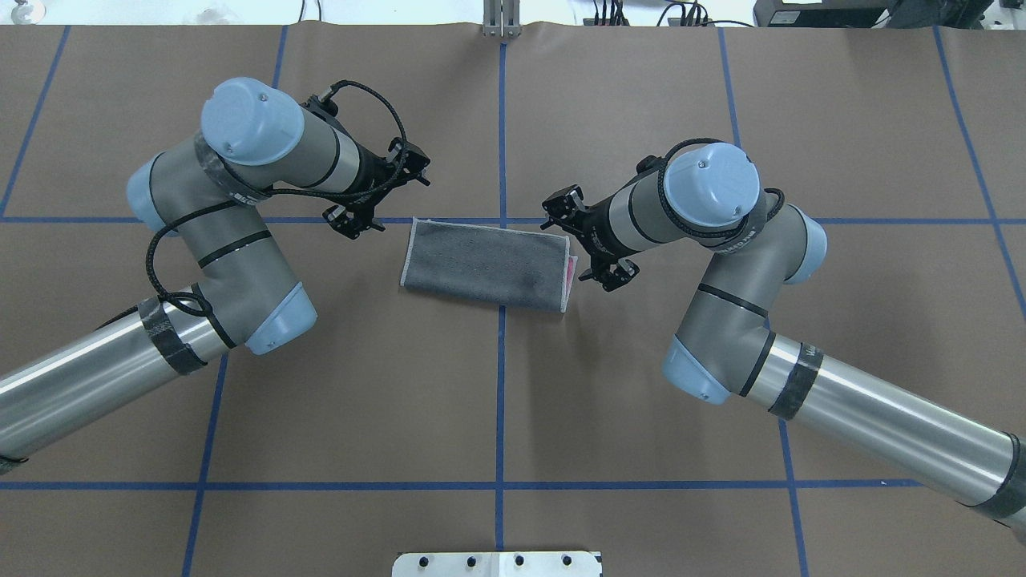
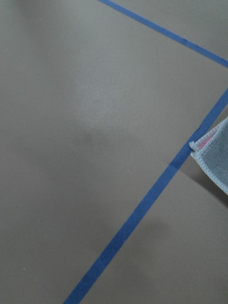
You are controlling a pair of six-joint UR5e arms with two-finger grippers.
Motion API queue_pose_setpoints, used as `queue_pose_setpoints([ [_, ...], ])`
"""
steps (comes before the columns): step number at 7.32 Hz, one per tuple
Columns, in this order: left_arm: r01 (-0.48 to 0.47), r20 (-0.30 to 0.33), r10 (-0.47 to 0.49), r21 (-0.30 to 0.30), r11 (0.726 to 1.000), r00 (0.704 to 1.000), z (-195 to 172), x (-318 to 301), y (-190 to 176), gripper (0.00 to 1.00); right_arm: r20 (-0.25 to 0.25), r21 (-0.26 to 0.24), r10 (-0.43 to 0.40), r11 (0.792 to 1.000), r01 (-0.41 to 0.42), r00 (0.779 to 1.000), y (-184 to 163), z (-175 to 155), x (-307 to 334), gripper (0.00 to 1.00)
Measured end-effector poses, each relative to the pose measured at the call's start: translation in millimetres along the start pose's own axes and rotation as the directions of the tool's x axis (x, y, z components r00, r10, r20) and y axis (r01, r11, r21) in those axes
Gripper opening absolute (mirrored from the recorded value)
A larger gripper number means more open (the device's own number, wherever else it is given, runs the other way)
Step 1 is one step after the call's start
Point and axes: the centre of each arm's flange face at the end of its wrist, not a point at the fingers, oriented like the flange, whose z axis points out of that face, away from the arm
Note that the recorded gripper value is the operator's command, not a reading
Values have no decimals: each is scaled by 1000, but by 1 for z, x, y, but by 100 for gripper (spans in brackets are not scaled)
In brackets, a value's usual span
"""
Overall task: Fold towel twice with both arms
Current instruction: 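Move the right gripper to the folded towel's end and grasp it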
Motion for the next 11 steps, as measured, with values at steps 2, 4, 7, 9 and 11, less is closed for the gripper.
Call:
queue_pose_setpoints([
  [2, 17, 5, -17, -32, 999, 1000, -14, 3, -18, 100, -95, 10, 30, 1000, -29, 995, 33, -4, 7, 88],
  [4, 21, 6, -21, -39, 999, 1000, -17, 2, -23, 100, -149, 23, 55, 998, -52, 987, 47, -1, 16, 81],
  [7, 20, 5, -20, -40, 999, 1000, -16, 0, -23, 100, -157, 22, -22, 999, 25, 987, 46, 2, 21, 70],
  [9, 22, 8, -21, -38, 999, 1000, -15, -2, -25, 100, -154, 8, -142, 989, 145, 978, 45, 3, 20, 68],
  [11, 23, 8, -23, -37, 999, 1000, -15, -3, -26, 100, -153, 0, -228, 973, 231, 962, 43, 2, 19, 65],
])
